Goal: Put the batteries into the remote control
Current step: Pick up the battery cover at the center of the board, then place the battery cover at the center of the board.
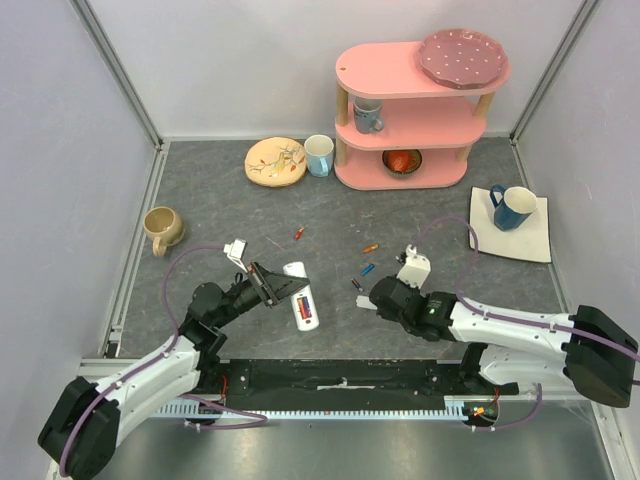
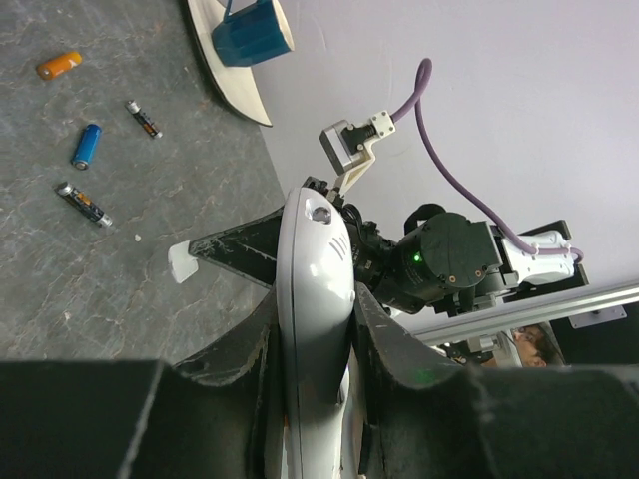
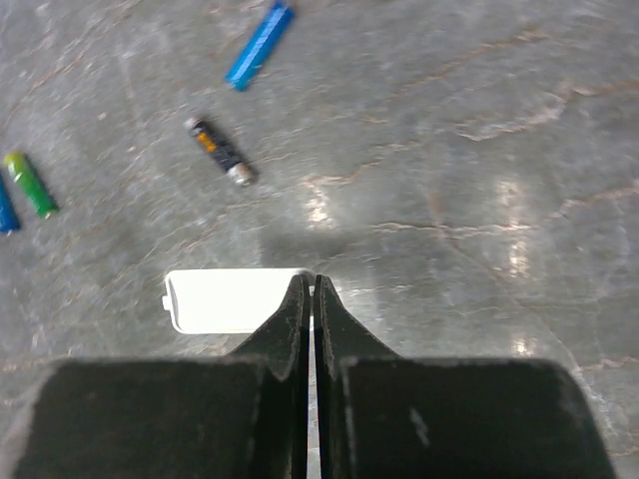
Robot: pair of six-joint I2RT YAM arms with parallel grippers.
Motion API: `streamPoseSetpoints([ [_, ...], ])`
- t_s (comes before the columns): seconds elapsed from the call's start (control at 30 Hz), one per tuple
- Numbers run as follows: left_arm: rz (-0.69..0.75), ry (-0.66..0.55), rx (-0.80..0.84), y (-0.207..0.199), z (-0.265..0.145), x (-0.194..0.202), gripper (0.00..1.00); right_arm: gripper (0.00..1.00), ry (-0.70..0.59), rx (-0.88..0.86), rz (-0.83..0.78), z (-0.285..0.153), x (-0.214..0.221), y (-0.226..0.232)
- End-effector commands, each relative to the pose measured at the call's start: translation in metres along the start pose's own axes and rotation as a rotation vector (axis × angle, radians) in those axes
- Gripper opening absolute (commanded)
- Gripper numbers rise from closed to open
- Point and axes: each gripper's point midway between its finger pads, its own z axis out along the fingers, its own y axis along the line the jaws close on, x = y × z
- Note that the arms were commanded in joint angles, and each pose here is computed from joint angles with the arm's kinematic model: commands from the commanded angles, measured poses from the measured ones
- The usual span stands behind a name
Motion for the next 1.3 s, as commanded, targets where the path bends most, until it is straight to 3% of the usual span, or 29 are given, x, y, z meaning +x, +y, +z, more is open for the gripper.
streamPoseSetpoints([
  [0.0, 0.074, -0.024, 0.073, -0.017, 0.004, -0.009, 0.02, 0.00, -0.131, 0.124, 0.236, 0.005, -0.019, -0.033],
  [0.4, 0.066, -0.029, 0.076, -0.013, 0.009, -0.010, 0.02, 0.02, -0.173, 0.294, 0.359, 0.028, -0.034, -0.058],
  [0.6, 0.078, -0.026, 0.083, -0.015, 0.009, -0.010, 0.02, 0.43, -0.170, 0.287, 0.284, 0.026, -0.050, -0.047],
  [0.73, 0.081, -0.029, 0.082, -0.014, 0.009, -0.010, 0.02, 0.56, -0.156, 0.272, 0.230, 0.020, -0.058, -0.043],
  [0.9, 0.077, -0.020, 0.079, -0.013, 0.008, -0.008, 0.02, 0.54, -0.160, 0.169, -0.104, 0.012, -0.083, -0.019],
  [0.93, 0.077, -0.021, 0.078, -0.012, 0.008, -0.008, 0.02, 0.54, -0.124, 0.141, -0.280, 0.011, -0.082, -0.017],
  [1.03, 0.076, -0.015, 0.081, -0.012, 0.007, -0.006, 0.02, 0.57, -0.087, 0.085, -0.482, 0.012, -0.082, -0.012],
  [1.27, 0.080, -0.016, 0.080, -0.011, 0.005, -0.005, 0.02, 0.55, 0.039, -0.046, -0.606, 0.025, -0.061, -0.016],
])
